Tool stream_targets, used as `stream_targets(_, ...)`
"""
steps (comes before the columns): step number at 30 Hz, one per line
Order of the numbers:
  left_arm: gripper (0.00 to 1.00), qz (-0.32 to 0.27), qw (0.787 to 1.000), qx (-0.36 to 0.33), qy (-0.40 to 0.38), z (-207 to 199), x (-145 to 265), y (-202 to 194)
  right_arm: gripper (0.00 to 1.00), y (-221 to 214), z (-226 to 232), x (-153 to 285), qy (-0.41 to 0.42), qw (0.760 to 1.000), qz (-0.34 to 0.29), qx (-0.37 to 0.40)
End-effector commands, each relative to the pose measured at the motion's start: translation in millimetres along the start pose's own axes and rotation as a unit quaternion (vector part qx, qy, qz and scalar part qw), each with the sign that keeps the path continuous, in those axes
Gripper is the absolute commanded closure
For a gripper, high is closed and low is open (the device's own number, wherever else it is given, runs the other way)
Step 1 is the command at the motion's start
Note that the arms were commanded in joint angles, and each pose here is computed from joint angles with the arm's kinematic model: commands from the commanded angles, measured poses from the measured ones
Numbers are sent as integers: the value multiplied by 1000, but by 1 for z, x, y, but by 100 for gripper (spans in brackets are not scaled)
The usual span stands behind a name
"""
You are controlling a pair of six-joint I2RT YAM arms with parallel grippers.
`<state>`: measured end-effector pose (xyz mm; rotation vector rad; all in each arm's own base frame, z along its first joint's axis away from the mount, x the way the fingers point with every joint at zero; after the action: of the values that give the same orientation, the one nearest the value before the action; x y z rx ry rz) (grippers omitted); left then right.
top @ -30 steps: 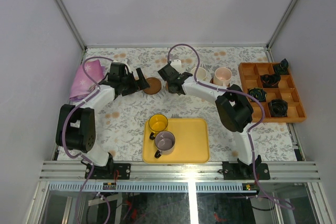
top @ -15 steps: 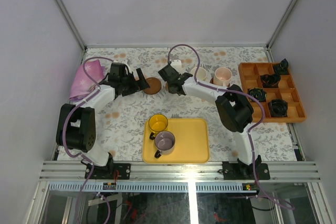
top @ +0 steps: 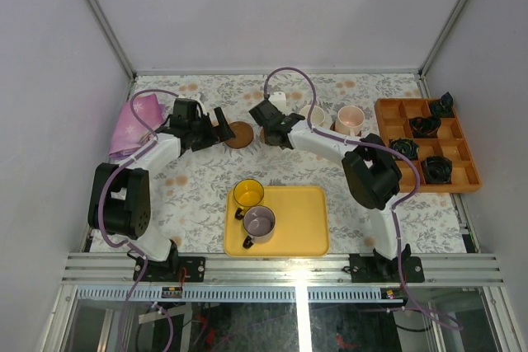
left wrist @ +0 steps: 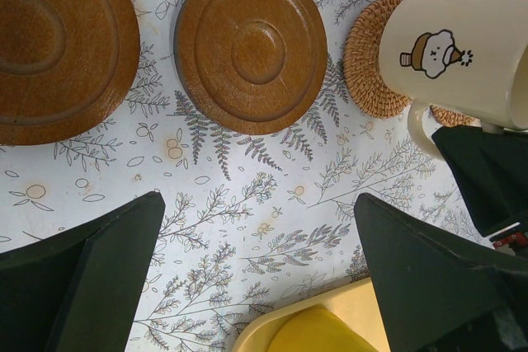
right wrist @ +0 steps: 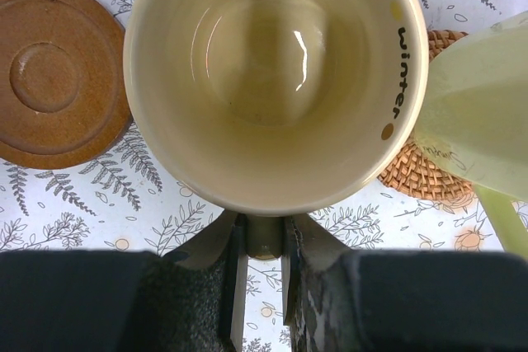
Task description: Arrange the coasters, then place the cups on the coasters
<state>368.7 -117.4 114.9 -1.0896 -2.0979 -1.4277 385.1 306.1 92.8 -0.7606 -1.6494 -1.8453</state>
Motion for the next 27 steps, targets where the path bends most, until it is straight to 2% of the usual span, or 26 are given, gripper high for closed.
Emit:
stream_targets(1,0,-9,1000,-9,-3,-3,-2,5,100,51,14,35,34,996,-78,-40)
stream_targets(27,0,1,1000,-8,0,1,-7,-1,100,26,19,22,29,998,-41,-25)
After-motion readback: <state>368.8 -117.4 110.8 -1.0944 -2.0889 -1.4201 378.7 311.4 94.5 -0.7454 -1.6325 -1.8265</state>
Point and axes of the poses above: each gripper's point midway between its finger pads, its own x axis back along the fingers, its own z axis along the line the jaws close on, y = z × x, the point moved 3 cm from there along x, back along the fingers, and after that the axes turned 10 degrees about -x, right-handed, at the moved point
